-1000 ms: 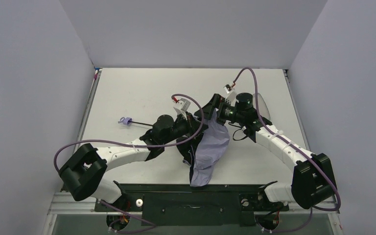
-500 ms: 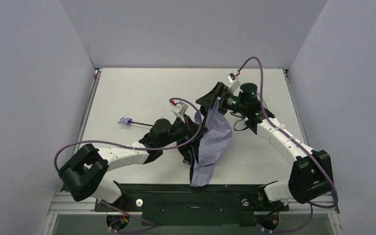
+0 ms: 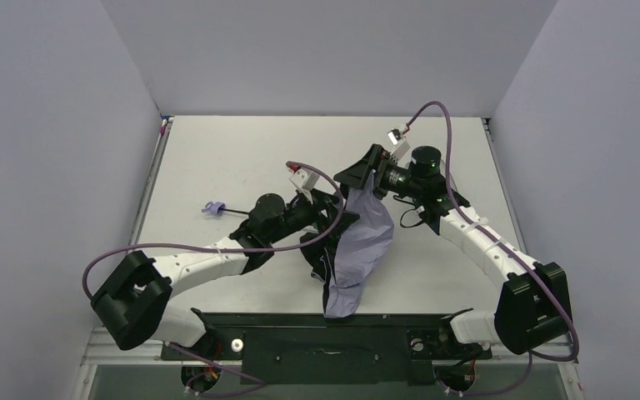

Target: Open the umbrella

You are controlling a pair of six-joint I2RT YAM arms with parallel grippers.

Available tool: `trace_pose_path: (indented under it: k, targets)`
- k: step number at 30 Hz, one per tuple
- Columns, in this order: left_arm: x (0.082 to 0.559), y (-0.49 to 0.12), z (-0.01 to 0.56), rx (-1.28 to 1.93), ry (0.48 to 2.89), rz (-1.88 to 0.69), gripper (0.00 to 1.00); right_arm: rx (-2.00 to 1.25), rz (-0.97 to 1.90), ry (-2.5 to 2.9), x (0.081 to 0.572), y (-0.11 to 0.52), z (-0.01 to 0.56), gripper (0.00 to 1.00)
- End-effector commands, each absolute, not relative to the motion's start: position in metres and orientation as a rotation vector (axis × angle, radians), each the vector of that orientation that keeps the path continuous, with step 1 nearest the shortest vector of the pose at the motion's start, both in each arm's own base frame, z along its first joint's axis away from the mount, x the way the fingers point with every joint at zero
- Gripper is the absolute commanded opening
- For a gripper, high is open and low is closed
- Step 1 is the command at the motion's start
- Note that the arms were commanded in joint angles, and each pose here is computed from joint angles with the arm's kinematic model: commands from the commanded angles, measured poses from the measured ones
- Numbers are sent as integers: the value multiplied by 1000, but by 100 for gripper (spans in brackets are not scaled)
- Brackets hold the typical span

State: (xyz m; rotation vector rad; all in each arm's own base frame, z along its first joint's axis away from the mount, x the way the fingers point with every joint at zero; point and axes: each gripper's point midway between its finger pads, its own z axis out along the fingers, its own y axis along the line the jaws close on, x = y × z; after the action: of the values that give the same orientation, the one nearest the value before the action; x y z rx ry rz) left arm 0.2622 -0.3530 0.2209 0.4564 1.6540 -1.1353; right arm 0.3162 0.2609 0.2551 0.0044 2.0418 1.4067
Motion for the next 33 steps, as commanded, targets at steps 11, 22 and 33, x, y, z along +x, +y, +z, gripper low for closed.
trace_pose_path:
  k: [11,22,33]
  targets:
    - [255,-372,182,606,1741,-1202,0,-147,1342,2024,307,254,288,89]
    - [234,-314,94,905,1906,-806,0,-437,1214,2178,297,221,292,89]
    - [251,-310,245,960,1249,-829,88,-1089,1231,1839,235,245,281,90]
